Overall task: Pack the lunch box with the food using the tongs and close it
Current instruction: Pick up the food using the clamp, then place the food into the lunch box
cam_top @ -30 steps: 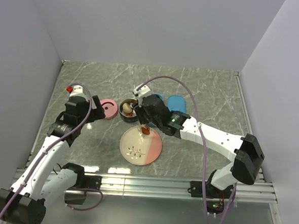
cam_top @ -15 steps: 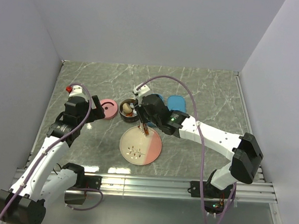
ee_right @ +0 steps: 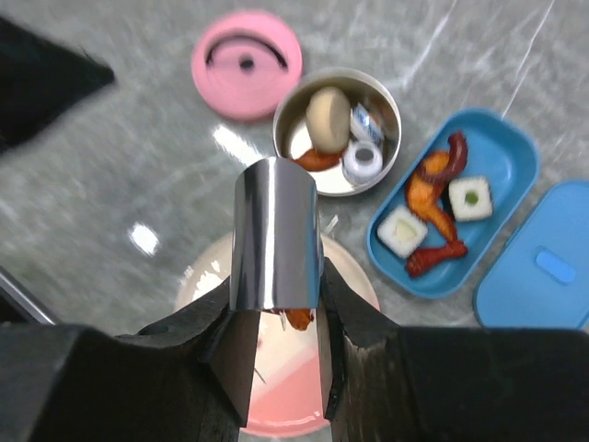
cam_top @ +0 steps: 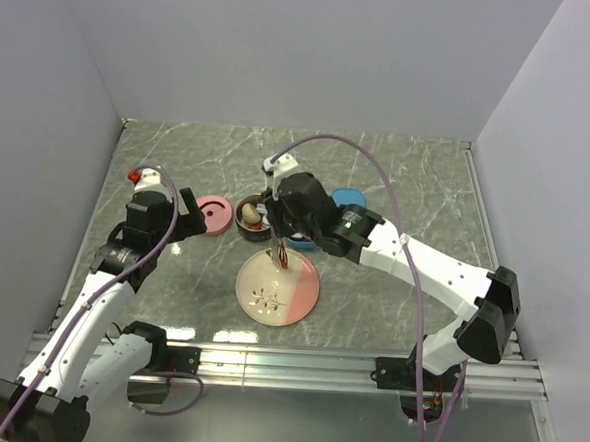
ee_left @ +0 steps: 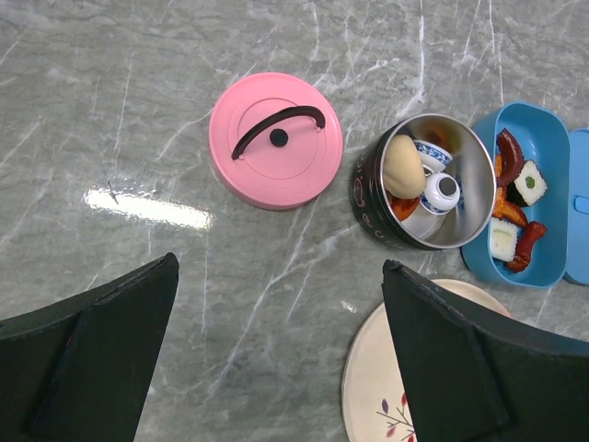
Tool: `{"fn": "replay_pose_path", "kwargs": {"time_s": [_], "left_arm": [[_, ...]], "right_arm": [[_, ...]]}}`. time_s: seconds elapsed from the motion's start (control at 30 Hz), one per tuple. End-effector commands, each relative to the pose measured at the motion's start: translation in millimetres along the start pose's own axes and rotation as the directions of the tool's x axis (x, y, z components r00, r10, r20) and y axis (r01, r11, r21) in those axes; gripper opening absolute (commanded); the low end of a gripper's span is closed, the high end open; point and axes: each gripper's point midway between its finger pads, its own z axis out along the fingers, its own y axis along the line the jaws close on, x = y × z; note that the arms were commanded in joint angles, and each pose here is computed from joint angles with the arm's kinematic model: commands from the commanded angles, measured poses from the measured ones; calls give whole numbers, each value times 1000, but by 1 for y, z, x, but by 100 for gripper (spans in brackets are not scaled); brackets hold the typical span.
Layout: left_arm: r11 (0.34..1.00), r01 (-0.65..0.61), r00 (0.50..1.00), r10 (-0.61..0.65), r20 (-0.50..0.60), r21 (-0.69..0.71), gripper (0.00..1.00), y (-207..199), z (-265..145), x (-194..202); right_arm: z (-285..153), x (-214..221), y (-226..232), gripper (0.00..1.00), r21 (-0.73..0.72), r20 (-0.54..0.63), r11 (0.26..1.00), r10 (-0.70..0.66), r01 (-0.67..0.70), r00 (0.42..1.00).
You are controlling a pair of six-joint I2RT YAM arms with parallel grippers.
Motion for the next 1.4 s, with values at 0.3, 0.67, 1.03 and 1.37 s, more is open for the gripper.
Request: {"fn": "replay_pose_path", "kwargs": {"time_s": [0.3,0.67,1.03,1.37], "left_arm": [[1000,9,999,-10,39,26,99,-7,-3,-11],[1000,6,999,-7,42,19,99,-6,-2,-12],[1000,6,999,-6,32,22,99,-6,1,-9],[1000,2,999,-3,34,23,99,-7,0,-10]], "right_arm": [[-3,-94,-49,21,157,169,975,129,-156,977],[29,-77,-112,20,362,121,912,161,-195,979],[29,-56,-139,20,445,105,872,177,-205,979],[31,-58,-146,23,477,139,850,180,-225,974]]}}
